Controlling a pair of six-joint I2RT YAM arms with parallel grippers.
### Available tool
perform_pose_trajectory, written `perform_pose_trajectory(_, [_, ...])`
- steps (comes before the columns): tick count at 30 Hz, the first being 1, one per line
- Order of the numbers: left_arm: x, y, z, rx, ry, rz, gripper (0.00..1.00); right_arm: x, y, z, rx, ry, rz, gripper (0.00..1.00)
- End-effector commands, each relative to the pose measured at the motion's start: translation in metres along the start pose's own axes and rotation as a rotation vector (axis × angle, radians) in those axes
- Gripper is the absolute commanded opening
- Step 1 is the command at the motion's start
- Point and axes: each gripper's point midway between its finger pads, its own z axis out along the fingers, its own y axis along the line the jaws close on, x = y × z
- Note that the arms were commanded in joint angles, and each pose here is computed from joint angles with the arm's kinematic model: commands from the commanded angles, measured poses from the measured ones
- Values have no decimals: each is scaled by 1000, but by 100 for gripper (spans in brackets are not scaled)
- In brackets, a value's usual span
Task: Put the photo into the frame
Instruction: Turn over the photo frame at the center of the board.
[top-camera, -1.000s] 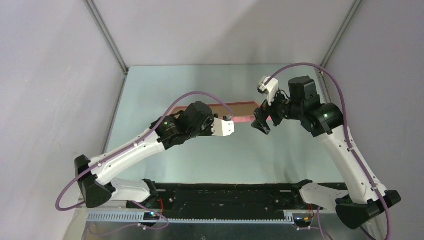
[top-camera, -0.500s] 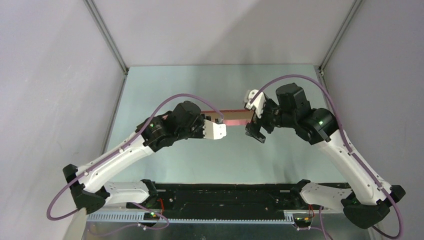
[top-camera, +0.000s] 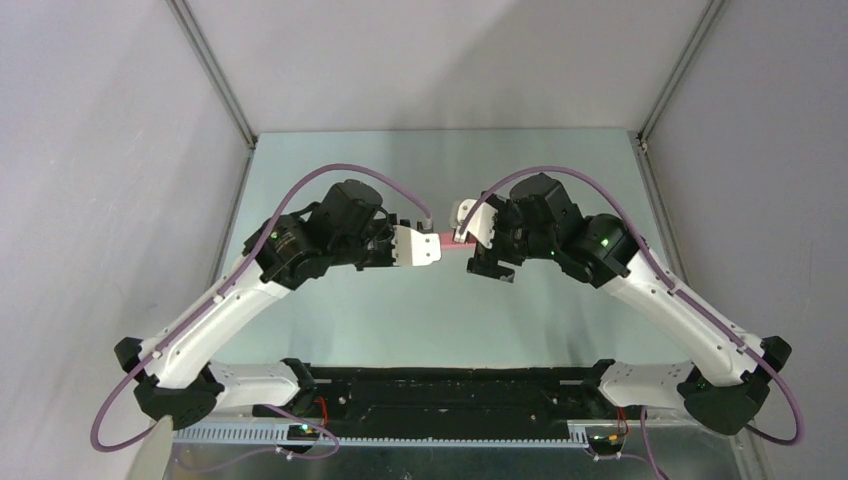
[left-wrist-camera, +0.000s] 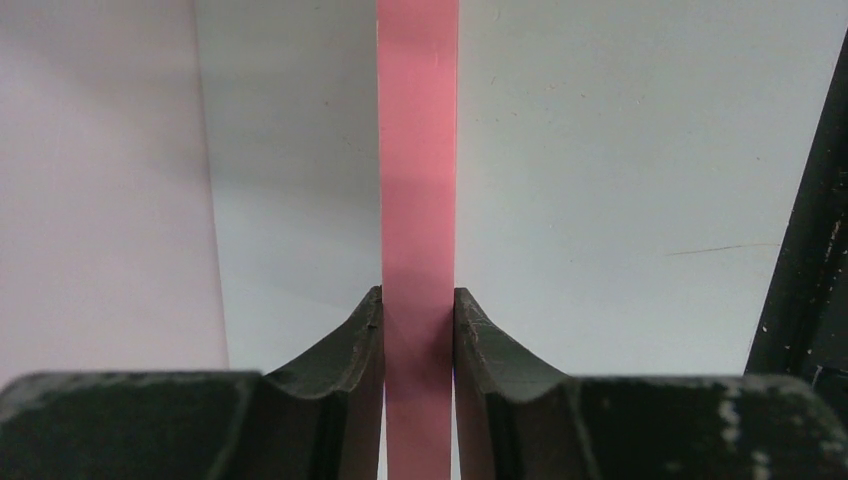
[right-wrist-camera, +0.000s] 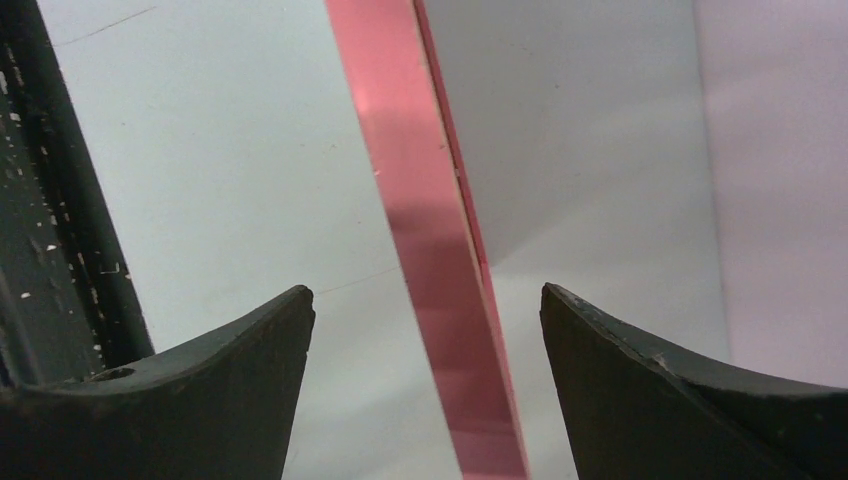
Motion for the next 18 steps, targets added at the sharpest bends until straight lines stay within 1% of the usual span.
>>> perform_pose_trajectory(1, [-28,30,-18,-103,-111,39,0,-28,-30,-13,110,-62,-65,85])
perform_pose_trajectory(6, [-29,28,-16,-85,-122,27,0,-34,-30,-11,91,-70,-76,79])
perform_pose_trajectory(11, [-32,28,-15,-73,-141,15,0,-36,-23,-3,53,-73,-75,75])
perform_pose_trajectory(18, [-32,27,-16,-62,-160,-3,0,-35,-17,7,18,-73,-70,68])
